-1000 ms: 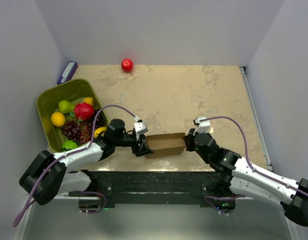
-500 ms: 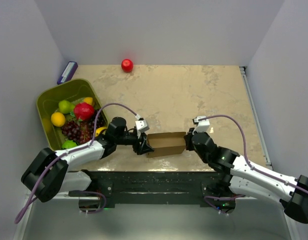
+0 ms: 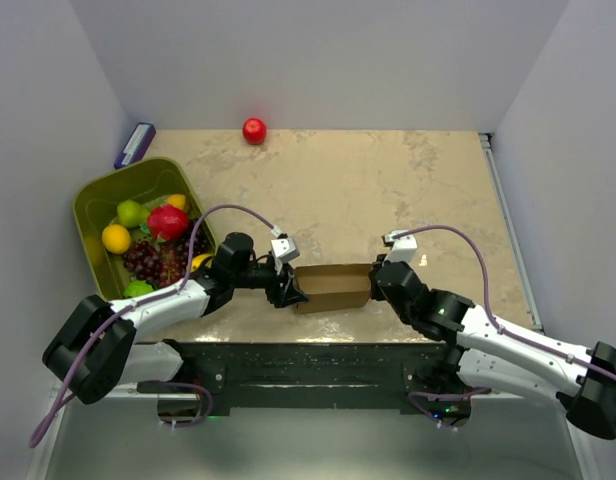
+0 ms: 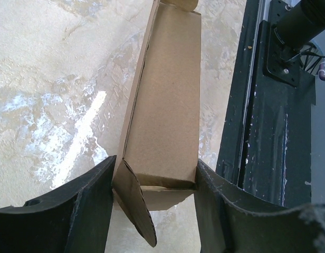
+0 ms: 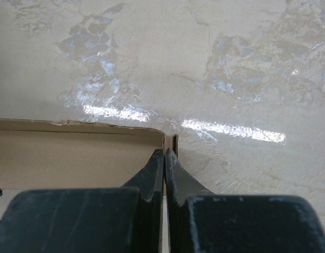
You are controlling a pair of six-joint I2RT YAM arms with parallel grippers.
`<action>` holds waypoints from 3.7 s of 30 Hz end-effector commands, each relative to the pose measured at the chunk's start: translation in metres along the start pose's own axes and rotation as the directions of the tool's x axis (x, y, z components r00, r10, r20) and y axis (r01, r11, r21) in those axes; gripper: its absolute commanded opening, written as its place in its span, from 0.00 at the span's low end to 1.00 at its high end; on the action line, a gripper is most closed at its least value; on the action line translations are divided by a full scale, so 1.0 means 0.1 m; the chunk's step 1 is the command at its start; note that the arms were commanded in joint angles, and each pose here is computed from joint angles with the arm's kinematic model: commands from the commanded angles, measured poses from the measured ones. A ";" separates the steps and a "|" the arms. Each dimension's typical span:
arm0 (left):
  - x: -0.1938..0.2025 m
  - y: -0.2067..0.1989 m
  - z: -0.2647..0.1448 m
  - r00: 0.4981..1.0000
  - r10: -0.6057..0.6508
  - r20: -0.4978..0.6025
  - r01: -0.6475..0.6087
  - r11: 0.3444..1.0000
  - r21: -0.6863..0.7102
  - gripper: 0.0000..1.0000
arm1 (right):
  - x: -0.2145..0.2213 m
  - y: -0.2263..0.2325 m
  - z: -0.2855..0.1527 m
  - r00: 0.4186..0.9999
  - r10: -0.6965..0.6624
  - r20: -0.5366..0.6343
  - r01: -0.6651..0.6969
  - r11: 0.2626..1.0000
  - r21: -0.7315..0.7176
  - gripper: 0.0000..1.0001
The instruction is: Fold the paper box
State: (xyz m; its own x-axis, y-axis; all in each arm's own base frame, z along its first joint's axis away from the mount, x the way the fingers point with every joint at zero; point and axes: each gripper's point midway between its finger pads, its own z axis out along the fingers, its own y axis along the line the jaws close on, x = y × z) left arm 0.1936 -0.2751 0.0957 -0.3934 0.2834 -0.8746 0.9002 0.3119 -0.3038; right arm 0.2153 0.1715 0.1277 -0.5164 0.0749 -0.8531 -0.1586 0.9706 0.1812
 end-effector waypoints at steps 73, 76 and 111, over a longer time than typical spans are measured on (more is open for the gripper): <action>0.02 0.42 -0.06 0.997 -0.070 0.005 0.070 0.973 -0.220 0.42 | -0.30 -0.08 -0.13 0.994 -0.103 -0.042 0.108 0.986 0.127 0.00; 0.00 0.38 -0.06 0.998 -0.059 0.008 0.060 0.977 -0.203 0.38 | -0.24 -0.09 -0.12 0.994 -0.098 -0.056 0.104 0.987 0.125 0.00; -0.35 0.55 -0.11 0.997 0.080 0.004 -0.076 0.960 -0.268 0.93 | -0.12 0.03 0.03 0.999 -0.024 -0.040 0.028 0.995 0.098 0.00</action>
State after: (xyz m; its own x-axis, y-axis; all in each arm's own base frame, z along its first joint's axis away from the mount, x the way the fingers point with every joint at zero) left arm 0.2415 -0.2571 0.0873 -0.3865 0.3323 -0.8603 0.8451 0.5013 -0.1860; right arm 0.2208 0.1689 0.1286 -0.5658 -0.0125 -0.8244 -0.1055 0.9928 0.0574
